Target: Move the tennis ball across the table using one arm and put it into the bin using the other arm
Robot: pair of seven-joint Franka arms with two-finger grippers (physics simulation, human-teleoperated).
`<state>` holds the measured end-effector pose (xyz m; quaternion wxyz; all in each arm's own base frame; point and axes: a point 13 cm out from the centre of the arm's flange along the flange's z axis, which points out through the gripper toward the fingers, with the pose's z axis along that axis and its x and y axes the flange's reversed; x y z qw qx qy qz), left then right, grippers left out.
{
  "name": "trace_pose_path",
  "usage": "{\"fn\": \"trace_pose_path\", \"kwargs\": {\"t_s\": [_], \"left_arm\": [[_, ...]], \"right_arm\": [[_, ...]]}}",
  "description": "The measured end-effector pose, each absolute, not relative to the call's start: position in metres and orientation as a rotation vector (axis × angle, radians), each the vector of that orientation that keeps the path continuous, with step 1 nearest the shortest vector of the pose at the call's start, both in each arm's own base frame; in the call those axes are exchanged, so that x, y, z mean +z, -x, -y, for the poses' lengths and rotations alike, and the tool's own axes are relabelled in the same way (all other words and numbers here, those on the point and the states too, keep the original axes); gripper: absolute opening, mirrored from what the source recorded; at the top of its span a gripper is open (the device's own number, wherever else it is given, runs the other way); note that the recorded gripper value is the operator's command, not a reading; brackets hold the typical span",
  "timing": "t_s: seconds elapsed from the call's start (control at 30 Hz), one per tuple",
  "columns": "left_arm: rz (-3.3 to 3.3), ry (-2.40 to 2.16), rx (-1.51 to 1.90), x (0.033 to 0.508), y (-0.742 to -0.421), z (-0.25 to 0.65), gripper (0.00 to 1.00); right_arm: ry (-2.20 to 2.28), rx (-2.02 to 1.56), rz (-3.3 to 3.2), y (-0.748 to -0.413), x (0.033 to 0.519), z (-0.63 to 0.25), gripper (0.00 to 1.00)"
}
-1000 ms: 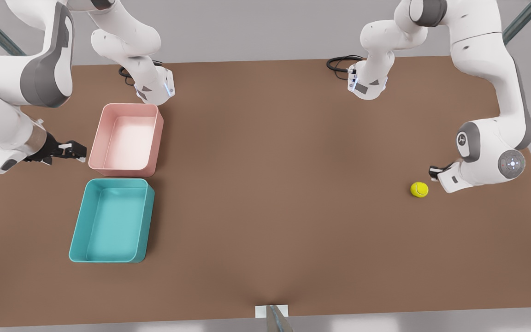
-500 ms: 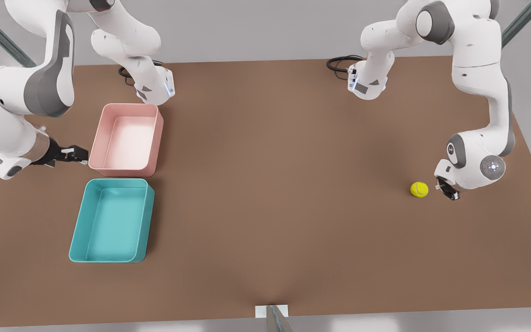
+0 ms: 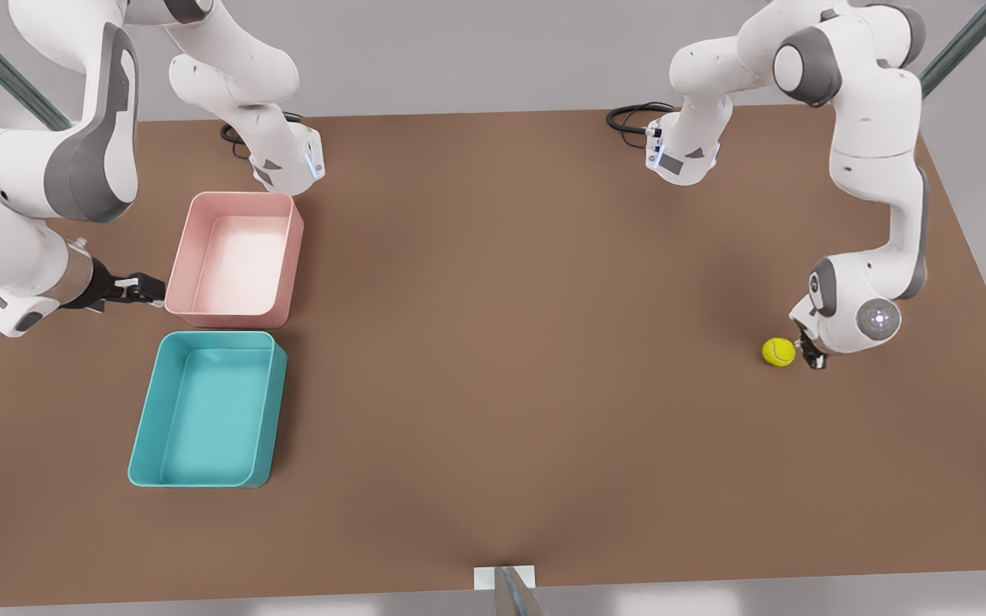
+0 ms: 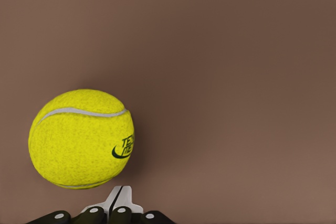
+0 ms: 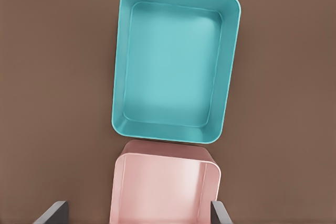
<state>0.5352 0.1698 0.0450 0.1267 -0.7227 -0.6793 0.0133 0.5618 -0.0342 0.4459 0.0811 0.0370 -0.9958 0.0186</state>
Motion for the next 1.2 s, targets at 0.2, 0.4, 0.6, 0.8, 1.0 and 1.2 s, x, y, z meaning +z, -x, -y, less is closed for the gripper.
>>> {"fn": "trace_pose_path", "kwargs": {"t_s": [0.2, 0.4, 0.6, 0.8, 1.0, 1.2], "left_arm": [[1.953, 2.318, -0.048, 0.138, -0.600, 0.066, 0.21], [2.498, 1.841, -0.057, 0.275, -0.636, 0.008, 1.00], [2.829, 1.193, 0.217, 0.409, -0.611, -0.009, 1.00], [2.757, 0.872, 0.334, 0.414, -0.553, 0.038, 1.00], [2.717, 0.616, 0.329, 0.409, -0.529, 0.051, 1.00], [2.720, 0.427, 0.299, 0.412, -0.523, 0.053, 1.00]], "right_arm": [[-0.110, 0.057, 2.974, -0.562, 0.444, 0.035, 1.00], [-0.163, 0.020, 2.920, -0.584, 0.389, 0.005, 1.00], [-0.400, 0.014, 2.914, -0.620, 0.290, -0.137, 1.00], [-0.383, 0.022, 3.028, -0.682, 0.219, -0.169, 1.00], [-0.325, 0.030, 3.115, -0.711, 0.193, -0.155, 1.00], [-0.397, 0.135, 3.079, -0.729, 0.144, -0.062, 1.00]]}}
